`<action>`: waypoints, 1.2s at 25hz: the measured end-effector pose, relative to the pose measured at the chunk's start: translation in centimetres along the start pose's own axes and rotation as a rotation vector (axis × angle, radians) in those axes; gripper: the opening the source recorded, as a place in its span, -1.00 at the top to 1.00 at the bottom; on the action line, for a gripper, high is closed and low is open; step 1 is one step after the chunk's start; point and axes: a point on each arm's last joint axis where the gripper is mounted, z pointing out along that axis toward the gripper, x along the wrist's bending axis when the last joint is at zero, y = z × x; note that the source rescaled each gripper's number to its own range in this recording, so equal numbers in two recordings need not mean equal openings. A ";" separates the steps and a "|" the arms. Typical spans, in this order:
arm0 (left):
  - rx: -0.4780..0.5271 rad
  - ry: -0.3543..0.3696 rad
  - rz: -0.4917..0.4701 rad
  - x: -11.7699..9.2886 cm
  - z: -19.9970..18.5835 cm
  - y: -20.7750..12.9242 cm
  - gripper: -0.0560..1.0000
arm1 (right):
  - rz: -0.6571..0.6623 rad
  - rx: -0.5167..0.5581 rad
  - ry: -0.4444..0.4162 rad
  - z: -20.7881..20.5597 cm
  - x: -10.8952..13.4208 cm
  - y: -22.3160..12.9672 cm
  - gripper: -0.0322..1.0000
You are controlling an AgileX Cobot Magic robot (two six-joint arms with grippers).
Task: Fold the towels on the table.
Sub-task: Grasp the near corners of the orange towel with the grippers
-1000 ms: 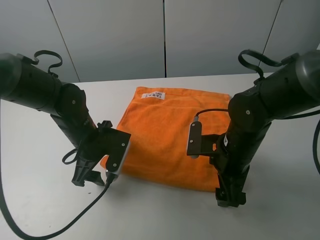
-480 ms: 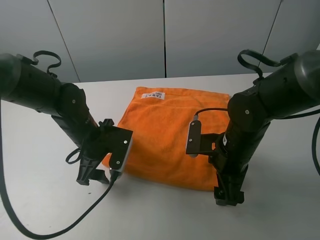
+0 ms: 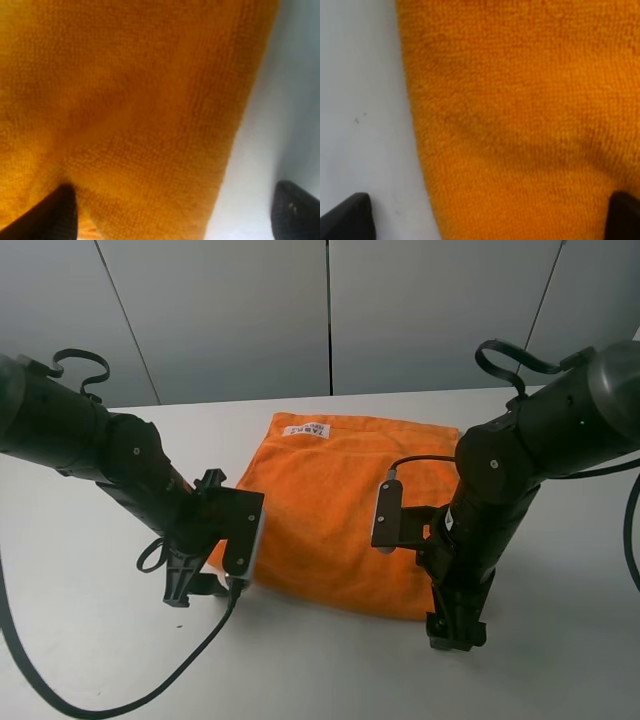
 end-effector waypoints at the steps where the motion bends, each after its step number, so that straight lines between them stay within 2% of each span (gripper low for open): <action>1: -0.001 0.005 0.000 0.0 0.0 0.0 -1.00 | 0.005 -0.003 0.001 0.0 0.0 0.0 -1.00; 12: -0.001 -0.002 -0.004 0.0 0.0 0.0 -1.00 | 0.014 -0.021 -0.010 0.0 -0.1 0.2 -1.00; 14: -0.001 -0.004 -0.004 0.0 0.0 0.0 -0.95 | 0.014 -0.023 -0.011 0.0 -0.1 0.2 -1.00; 16: 0.001 -0.018 -0.008 -0.2 0.0 0.0 -0.75 | 0.015 -0.023 -0.011 0.0 -0.1 0.2 -1.00; 18: 0.004 -0.032 -0.010 -0.3 0.0 -0.1 -0.33 | 0.015 -0.026 -0.014 0.0 -0.1 0.2 -0.98; 20: 0.004 -0.030 -0.007 -0.4 0.1 0.0 0.14 | 0.012 -0.031 -0.022 0.1 -0.2 0.3 -0.75; 21: 0.002 -0.018 -0.003 -0.3 0.1 0.0 0.39 | 0.012 -0.040 -0.031 0.1 -0.4 0.3 -0.50; 22: 0.002 -0.012 -0.001 -0.3 0.2 0.0 0.65 | 0.014 -0.049 -0.040 0.1 -0.5 0.4 -0.17; 23: 0.002 -0.008 0.001 -0.2 0.2 0.0 0.81 | 0.014 -0.058 -0.045 0.1 -0.6 0.5 0.27; 24: 0.002 -0.006 0.003 -0.2 0.3 0.0 0.86 | 0.013 -0.065 -0.052 0.1 -0.7 0.7 0.70; 25: 0.003 -0.006 0.006 -0.2 0.3 0.0 0.88 | 0.014 -0.067 -0.054 0.1 -0.7 0.7 0.86; 26: 0.003 -0.006 0.006 -0.2 0.3 0.0 0.88 | 0.017 -0.069 -0.054 0.1 -0.7 0.7 0.92; 30: -0.001 -0.004 -0.011 -0.2 0.3 0.0 0.89 | 0.023 -0.071 -0.052 0.1 -0.7 0.7 0.93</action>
